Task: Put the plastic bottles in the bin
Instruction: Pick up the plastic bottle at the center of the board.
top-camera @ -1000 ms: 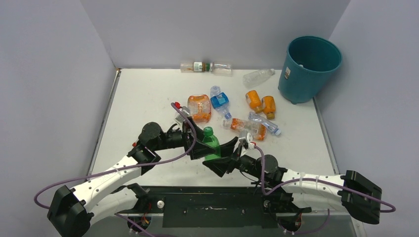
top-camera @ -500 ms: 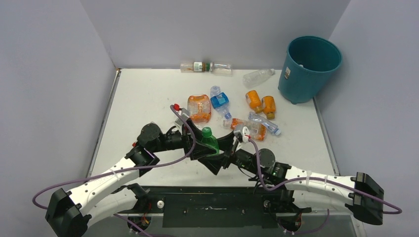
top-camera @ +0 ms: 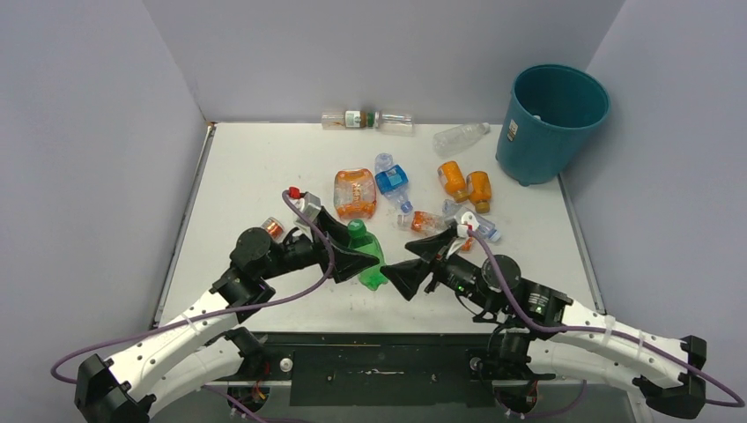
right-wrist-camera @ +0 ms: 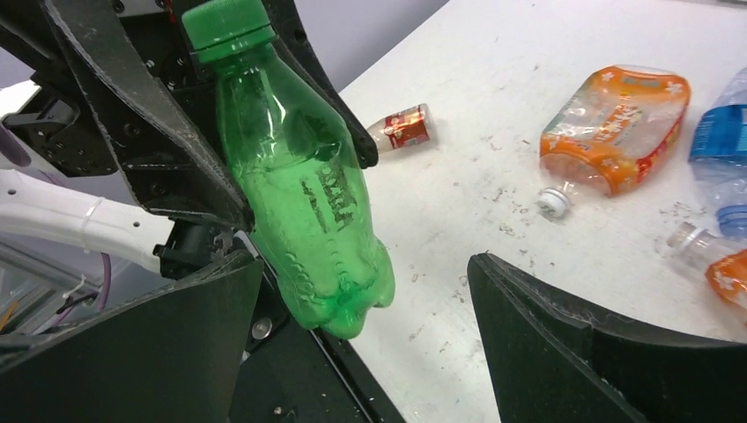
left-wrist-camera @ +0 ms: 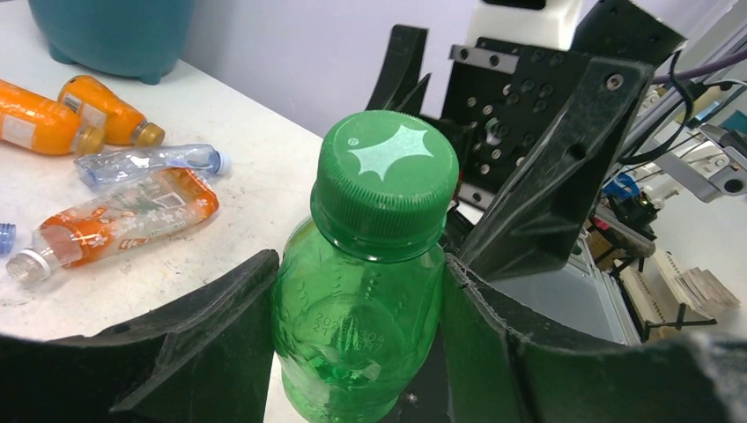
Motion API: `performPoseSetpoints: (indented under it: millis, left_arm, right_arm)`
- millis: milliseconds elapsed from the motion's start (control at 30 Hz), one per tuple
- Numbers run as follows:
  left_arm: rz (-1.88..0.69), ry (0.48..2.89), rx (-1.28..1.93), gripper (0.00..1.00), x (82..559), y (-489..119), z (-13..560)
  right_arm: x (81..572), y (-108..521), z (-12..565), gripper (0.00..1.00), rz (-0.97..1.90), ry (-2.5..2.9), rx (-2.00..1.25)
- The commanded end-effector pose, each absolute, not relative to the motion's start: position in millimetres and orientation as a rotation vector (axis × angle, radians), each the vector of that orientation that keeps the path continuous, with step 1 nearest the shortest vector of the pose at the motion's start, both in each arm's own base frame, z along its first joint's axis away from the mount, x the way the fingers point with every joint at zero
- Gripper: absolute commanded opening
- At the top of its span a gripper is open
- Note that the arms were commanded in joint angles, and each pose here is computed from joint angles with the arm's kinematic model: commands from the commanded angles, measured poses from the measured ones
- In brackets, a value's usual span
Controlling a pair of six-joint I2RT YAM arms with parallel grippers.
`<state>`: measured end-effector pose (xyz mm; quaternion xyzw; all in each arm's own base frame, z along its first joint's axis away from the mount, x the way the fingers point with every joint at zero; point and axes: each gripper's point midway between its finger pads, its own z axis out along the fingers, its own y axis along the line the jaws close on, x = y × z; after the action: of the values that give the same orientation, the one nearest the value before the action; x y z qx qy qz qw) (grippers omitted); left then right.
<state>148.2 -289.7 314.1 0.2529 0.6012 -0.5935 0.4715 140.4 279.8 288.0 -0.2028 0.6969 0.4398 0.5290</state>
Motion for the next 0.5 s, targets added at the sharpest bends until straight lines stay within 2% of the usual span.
performPoseSetpoints:
  millis: [0, 233, 400, 467]
  left_arm:
    - [-1.413, 1.431, 0.621, 0.00, 150, -288, 321]
    - [-1.406, 1.459, 0.781, 0.00, 130, -304, 306]
    - [-1.407, 1.487, 0.830, 0.00, 121, -311, 299]
    - [-1.403, 1.489, 0.823, 0.00, 122, -310, 299]
  right_arm:
    - [143, 254, 330, 0.90, 1.026, 1.563, -0.408]
    - [148, 271, 373, 0.90, 1.019, 1.531, -0.450]
    - [155, 309, 362, 0.97, 0.989, 1.611, -0.557]
    - [157, 317, 356, 0.94, 0.983, 1.630, -0.580]
